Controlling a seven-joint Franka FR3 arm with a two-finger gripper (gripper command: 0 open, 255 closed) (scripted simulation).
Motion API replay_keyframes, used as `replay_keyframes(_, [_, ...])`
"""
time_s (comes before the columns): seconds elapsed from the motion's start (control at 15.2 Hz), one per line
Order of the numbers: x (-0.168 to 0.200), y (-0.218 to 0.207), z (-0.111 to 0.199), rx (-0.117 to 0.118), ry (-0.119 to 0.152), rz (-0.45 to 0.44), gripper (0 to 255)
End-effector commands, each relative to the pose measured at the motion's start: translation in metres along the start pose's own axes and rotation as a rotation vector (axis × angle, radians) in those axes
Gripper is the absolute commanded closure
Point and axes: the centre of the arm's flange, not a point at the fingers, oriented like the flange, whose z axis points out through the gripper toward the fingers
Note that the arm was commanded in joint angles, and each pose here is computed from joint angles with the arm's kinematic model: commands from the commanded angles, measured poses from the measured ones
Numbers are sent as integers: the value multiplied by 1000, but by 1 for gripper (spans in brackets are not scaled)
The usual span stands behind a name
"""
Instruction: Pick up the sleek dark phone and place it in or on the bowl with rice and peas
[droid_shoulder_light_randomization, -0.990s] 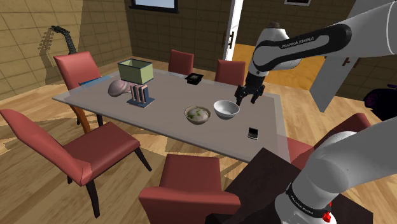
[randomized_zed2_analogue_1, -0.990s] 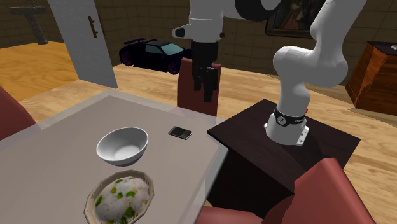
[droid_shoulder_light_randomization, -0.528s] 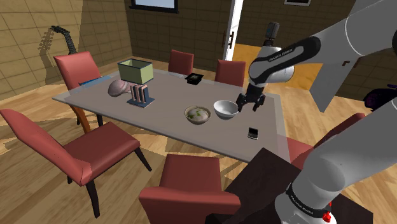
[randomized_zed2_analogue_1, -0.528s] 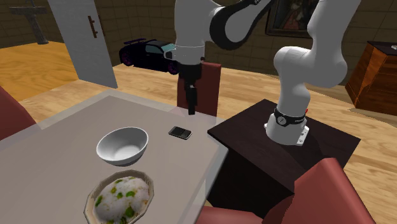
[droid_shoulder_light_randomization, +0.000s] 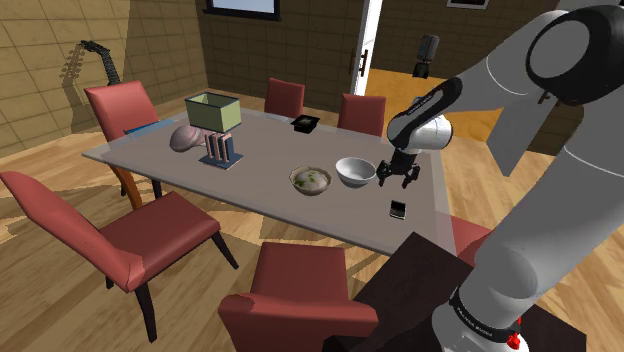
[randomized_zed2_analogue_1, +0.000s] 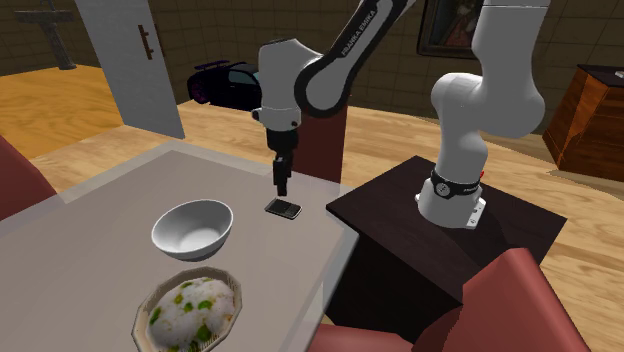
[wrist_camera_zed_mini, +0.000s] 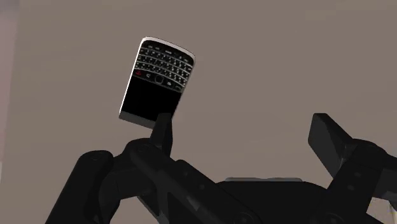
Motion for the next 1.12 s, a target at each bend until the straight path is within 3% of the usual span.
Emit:
replay_keyframes(0.0, [8,18,19,-1,-2,53,0])
replay_keyframes(0.53, [33,80,93,-4,-16,247,0])
replay_keyframes(1.06, [32,80,133,-4,-16,247,0])
